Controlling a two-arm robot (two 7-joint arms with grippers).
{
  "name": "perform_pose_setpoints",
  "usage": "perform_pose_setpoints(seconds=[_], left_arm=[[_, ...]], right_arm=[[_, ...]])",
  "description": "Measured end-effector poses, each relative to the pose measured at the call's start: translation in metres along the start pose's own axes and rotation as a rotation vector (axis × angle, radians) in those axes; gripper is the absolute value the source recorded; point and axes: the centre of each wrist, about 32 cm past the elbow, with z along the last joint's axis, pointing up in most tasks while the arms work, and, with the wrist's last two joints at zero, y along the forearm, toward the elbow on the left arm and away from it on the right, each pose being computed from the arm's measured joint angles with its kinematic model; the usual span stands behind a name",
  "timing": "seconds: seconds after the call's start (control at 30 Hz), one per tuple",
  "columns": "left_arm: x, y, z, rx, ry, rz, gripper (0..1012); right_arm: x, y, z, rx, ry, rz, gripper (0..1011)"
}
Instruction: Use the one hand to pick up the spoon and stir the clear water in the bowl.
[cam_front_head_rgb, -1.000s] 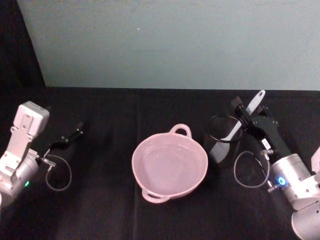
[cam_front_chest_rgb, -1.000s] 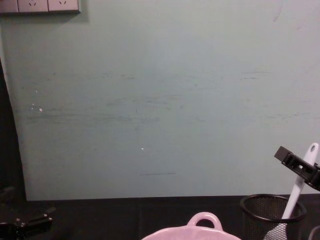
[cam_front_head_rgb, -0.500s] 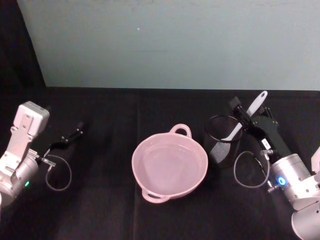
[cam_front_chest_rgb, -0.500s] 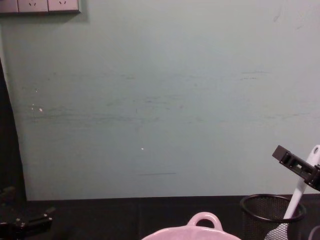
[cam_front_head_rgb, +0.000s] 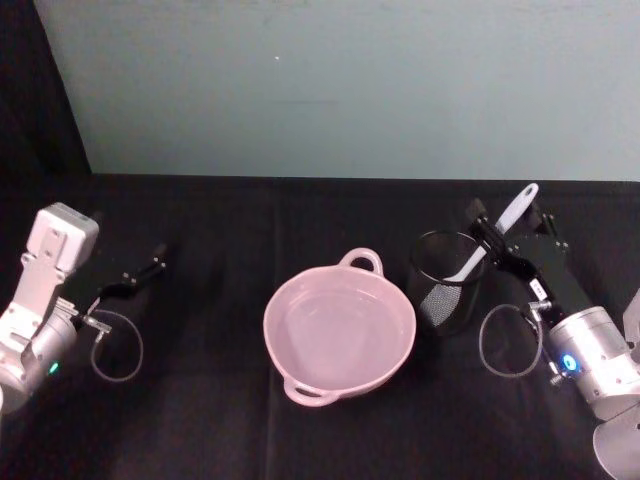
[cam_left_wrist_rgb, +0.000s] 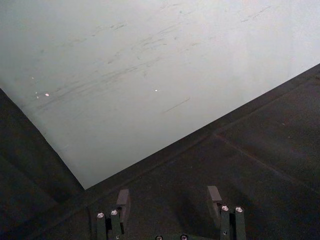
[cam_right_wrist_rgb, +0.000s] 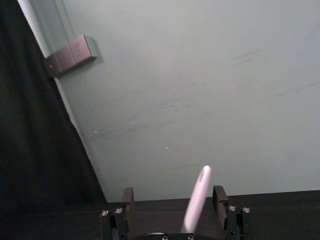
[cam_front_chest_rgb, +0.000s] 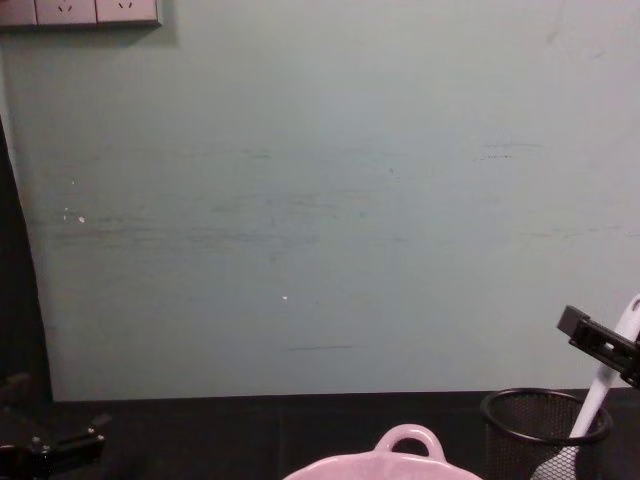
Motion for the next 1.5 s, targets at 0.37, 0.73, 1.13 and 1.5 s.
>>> perform_pose_setpoints(seconds=[0.37,0.73,1.13,1.5], left_arm=[[0.0000,0.0000,0.0000,0.000,0.000,0.000,1005],[0.0000,0.0000,0.0000,0.000,0.000,0.000,1005],[0.0000,0.0000,0.0000,0.000,0.000,0.000,1005],[0.0000,0.0000,0.0000,0.000,0.000,0.000,1005]], right_arm=[[0.001,-0.010,0.006,-0.024,-0.124,-0.025,1002],[-0.010,-0.036,0.017,-0.029,-0.196,-0.009,1003],[-0.013,-0.074,0.037,0.008,-0.278,-0.041,1003],[0.007,-0.095,0.038,-0.017,-0.344,-0.142,1003]])
